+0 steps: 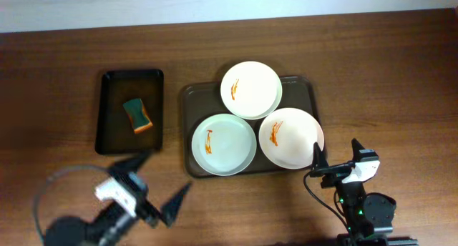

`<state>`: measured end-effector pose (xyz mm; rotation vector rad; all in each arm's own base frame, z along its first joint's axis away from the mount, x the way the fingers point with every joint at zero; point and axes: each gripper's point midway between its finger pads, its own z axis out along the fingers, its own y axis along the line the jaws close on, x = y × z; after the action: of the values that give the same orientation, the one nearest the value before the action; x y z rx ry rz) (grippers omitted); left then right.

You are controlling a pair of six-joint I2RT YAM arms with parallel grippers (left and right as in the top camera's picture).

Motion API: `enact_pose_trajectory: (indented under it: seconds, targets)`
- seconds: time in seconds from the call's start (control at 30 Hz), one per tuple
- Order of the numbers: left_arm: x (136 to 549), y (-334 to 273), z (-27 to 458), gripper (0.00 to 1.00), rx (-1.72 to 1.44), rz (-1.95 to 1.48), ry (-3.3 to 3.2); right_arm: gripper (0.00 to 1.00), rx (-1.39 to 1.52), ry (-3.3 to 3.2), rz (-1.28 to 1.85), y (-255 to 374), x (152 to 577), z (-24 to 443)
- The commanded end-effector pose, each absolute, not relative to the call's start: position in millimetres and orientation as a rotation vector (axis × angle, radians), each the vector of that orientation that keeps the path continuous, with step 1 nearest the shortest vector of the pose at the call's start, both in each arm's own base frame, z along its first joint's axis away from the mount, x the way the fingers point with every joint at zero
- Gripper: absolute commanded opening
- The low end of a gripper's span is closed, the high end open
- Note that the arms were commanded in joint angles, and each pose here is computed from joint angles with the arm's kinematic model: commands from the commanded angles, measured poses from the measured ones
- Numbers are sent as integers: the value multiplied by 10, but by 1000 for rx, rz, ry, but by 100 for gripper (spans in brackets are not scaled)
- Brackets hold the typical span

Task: Clean dirty plates on tray and stack at the side
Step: 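Reach the left gripper into the black tray and grasp the green-orange sponge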

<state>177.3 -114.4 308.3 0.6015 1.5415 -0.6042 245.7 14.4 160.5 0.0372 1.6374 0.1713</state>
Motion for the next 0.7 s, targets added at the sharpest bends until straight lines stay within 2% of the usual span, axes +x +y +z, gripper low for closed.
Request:
enact_pose_trajectory:
  seconds: [0.0, 0.1, 0.13, 0.27, 0.33, 0.4, 0.47, 0.5, 0.67]
  targets:
    - [2401, -520, 3019, 99, 432, -225, 1920, 98, 39, 1642, 168, 143, 2455, 1580]
    - [2816, -474, 2771, 99, 376, -321, 2163, 98, 39, 1642, 168, 143, 2455, 1580]
    - [3009, -419, 2536, 99, 247, -387, 2321, 98, 39, 1642, 168, 143, 2455, 1580]
    - [3617, -169, 1703, 99, 119, -382, 2823, 98, 39, 1642, 168, 143, 2455, 1580]
    - [3643, -225, 1204, 99, 89, -488, 2977, 98, 39, 1642, 168, 143, 2455, 1580]
    - [3683, 27, 646, 99, -16, -335, 3125, 98, 39, 1642, 168, 143, 2455, 1580]
    - [3747, 477, 488, 99, -333, 72, 3126, 98, 39, 1642, 168, 143, 2455, 1580]
    - [3856, 598, 501, 99, -490, 164, 3046, 98, 39, 1642, 168, 143, 2455, 1580]
    - [4128, 283, 505, 97, -544, -148, 2955, 98, 39, 1642, 168, 143, 2455, 1580]
